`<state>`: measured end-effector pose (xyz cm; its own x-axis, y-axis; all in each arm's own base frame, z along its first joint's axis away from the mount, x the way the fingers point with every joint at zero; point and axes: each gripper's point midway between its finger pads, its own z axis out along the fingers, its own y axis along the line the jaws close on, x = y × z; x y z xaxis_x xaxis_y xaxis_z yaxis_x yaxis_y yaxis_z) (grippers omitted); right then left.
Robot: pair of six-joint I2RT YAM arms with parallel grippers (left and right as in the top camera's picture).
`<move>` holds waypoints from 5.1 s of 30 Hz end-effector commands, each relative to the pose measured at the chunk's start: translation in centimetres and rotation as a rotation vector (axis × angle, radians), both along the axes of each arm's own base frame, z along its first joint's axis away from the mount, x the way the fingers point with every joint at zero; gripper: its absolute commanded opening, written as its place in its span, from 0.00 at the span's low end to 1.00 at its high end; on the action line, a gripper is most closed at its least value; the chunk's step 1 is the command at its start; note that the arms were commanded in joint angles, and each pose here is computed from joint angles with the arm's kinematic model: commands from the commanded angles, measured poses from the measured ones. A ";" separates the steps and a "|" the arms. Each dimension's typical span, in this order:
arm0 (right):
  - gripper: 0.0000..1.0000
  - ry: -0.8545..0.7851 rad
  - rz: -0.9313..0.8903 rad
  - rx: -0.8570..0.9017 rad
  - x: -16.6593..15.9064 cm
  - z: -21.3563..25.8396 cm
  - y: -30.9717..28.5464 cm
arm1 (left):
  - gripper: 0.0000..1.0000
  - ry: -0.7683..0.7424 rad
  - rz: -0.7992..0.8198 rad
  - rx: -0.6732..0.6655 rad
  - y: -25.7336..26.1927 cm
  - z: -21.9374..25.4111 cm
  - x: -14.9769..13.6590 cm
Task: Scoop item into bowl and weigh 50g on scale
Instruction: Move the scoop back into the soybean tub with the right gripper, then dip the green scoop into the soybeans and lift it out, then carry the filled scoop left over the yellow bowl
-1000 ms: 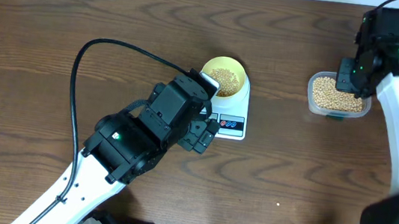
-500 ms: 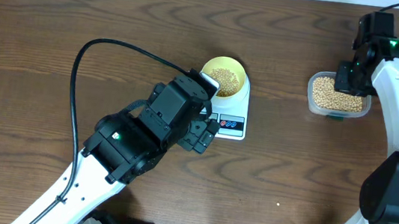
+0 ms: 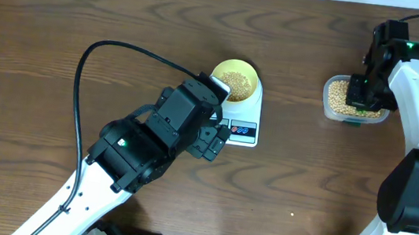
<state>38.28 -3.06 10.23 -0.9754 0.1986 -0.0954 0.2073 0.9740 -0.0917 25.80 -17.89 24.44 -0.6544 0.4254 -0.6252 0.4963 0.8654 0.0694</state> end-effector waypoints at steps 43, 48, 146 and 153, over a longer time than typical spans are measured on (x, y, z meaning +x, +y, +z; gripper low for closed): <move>0.01 -0.258 -0.012 0.969 0.8 1.2 -1.9 | 0.98 -0.009 0.017 -0.004 0.3 0.4 0.1; 0.01 -0.252 -0.028 1.008 -0.1 0.3 -1.7 | 0.98 -0.009 0.017 -0.004 0.3 0.4 0.1; 0.01 -0.365 0.511 1.560 1.8 6.6 19.8 | 0.98 -0.009 0.016 -0.004 0.3 0.4 0.1; 0.01 -0.401 0.572 1.498 2.3 6.0 20.4 | 0.98 -0.009 0.017 -0.004 0.3 0.4 0.1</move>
